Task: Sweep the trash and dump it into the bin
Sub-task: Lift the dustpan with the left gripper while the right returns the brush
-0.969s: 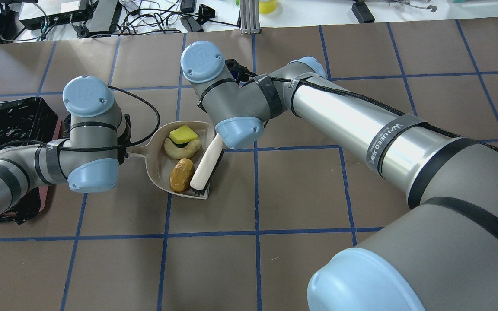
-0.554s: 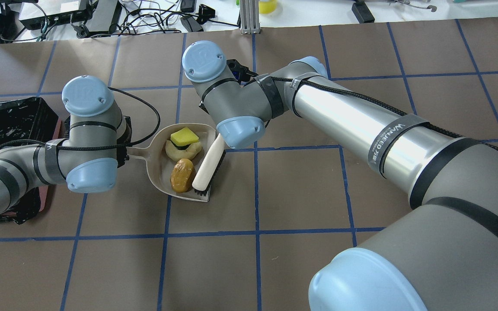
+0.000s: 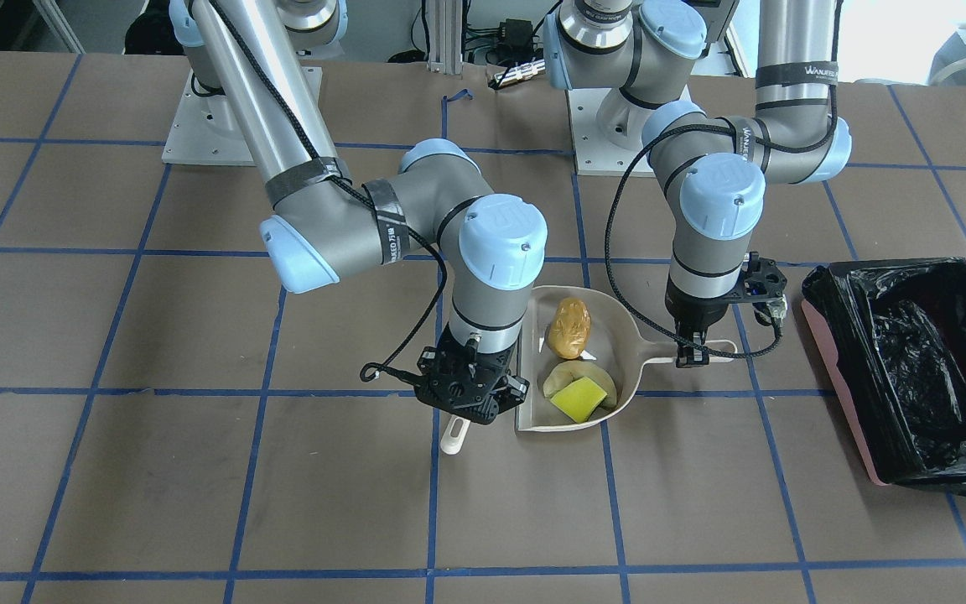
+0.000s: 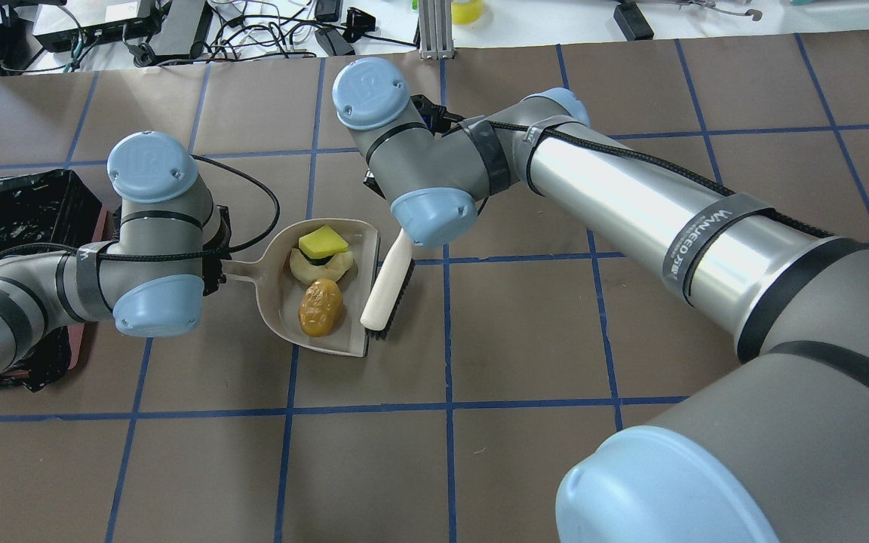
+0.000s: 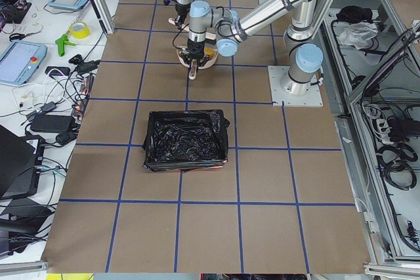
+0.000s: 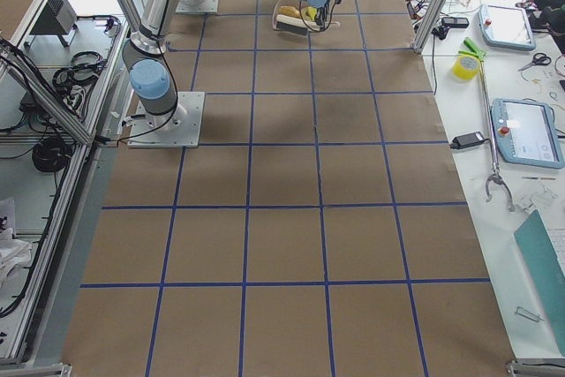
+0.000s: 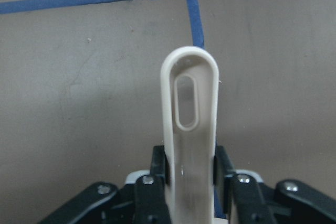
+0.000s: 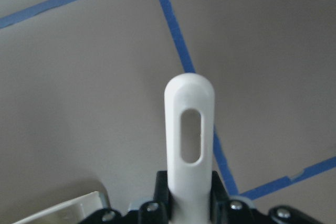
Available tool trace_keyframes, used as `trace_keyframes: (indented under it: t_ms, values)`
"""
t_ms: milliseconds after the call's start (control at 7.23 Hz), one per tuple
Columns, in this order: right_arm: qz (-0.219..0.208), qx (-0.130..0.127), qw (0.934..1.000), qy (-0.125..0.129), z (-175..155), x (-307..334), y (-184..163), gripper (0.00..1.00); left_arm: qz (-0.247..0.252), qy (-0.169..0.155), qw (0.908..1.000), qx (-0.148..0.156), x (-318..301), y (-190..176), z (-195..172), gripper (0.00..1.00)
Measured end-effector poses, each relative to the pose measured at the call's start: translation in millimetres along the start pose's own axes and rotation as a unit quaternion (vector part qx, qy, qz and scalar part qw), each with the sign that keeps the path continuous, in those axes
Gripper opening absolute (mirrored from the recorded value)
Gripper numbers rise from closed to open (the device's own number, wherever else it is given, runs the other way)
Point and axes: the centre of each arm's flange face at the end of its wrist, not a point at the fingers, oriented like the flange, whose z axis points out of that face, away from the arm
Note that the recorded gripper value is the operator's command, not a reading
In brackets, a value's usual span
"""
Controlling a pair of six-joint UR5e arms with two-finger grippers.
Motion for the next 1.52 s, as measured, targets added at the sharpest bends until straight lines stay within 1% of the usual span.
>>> trace_keyframes:
  t_ms: [138,277,415,554,692,830,969,1107,1246,1384,1522]
  values:
    - [-0.016,-0.006,0.9998,0.008,-10,23,-22,0.04,-0.001,0.0,1.0,-0.003,1,0,-1,0.0]
    - [-0.032,-0.01,0.9994,0.012,-15,46,-43,0.04,-0.004,-0.003,0.9998,-0.019,3,0,-2,0.0]
    - [-0.057,-0.012,0.9982,0.015,-17,69,-64,0.04,-0.009,-0.011,0.9989,-0.045,9,-1,-8,0.0]
    - [-0.082,-0.012,0.9964,0.017,-17,98,-91,0.04,-0.014,-0.019,0.9978,-0.062,20,-5,-19,0.0]
    - [-0.106,-0.015,0.9942,0.015,-14,135,-123,0.04,-0.02,-0.022,0.9968,-0.074,33,-13,-34,0.0]
    - [-0.125,-0.017,0.992,0.003,-8,175,-155,0.04,-0.029,-0.021,0.9951,-0.092,46,-27,-49,0.0]
    - [-0.14,-0.013,0.99,-0.011,-1,214,-186,0.04,-0.043,-0.016,0.9926,-0.113,56,-46,-60,0.0]
    - [-0.145,-0.003,0.9893,-0.018,8,252,-214,0.05,-0.056,-0.003,0.9902,-0.128,65,-69,-71,0.0]
    - [-0.135,0.002,0.9906,-0.022,22,288,-237,0.04,-0.066,0.01,0.9884,-0.137,71,-94,-81,0.0]
    - [-0.12,0.001,0.9922,-0.033,38,321,-255,0.03,-0.075,0.015,0.9868,-0.142,73,-125,-93,0.0]
    - [-0.11,-0.001,0.9929,-0.045,54,349,-271,0.03,-0.08,0.012,0.9861,-0.145,73,-161,-106,0.0]
